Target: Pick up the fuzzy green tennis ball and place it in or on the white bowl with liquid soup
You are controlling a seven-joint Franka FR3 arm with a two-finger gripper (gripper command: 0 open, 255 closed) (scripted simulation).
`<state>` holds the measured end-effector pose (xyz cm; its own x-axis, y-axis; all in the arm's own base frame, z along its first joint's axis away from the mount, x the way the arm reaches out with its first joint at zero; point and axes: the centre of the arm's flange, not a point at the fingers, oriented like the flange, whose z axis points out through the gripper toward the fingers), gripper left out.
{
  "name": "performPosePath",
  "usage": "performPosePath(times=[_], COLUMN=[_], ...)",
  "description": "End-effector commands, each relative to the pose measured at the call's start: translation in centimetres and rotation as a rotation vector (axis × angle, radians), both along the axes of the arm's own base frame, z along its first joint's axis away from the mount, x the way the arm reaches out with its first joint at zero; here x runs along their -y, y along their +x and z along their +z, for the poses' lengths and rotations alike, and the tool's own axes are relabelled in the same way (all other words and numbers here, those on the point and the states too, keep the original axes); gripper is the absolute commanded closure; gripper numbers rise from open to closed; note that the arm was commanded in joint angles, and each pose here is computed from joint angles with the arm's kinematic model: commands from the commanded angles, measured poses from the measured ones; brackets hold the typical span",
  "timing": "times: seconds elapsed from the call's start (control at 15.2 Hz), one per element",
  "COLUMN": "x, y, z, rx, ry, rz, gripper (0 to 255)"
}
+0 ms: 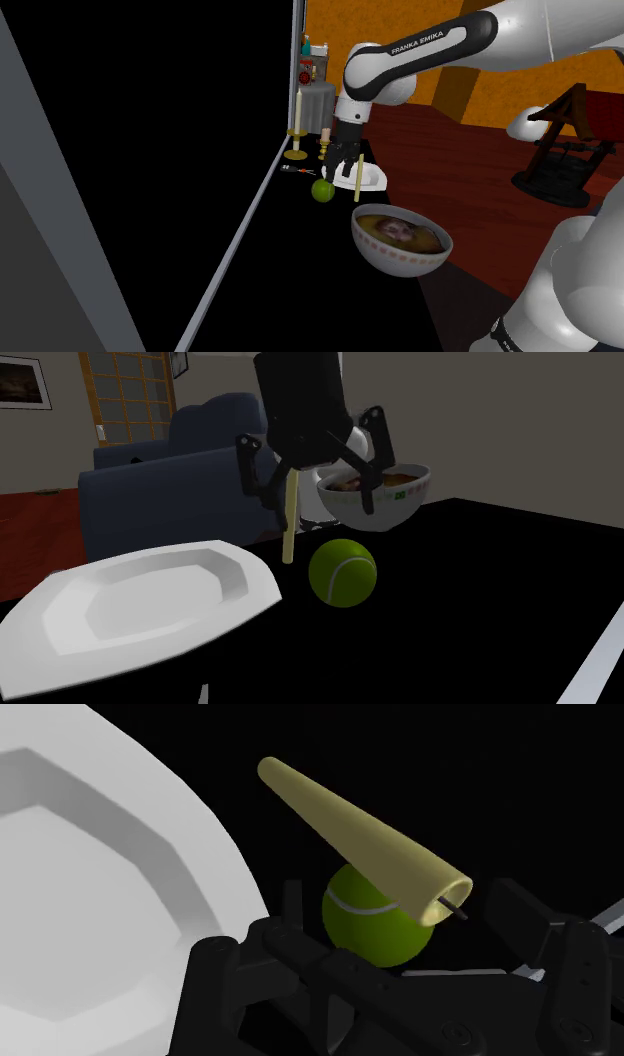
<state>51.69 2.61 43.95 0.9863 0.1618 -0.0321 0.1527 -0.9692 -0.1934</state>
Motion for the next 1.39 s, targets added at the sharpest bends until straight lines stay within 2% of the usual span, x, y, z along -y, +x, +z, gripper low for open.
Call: performPosePath(times=[0.0,0.46,0.92,0.99,1.32], x=[-0.4,-1.1,-1.1,-1.1,-1.1], y=[0.9,0.7,0.7,0.7,0.7], z=[-1.1,-4.5,-4.5,-4.5,-4.5], rx=[0.004,0.004,0.004,0.004,0.004], ry=[0.008,0.008,0.008,0.008,0.008], rz=[0.010,0.010,0.010,0.010,0.010], gripper=[0,0,0,255,255])
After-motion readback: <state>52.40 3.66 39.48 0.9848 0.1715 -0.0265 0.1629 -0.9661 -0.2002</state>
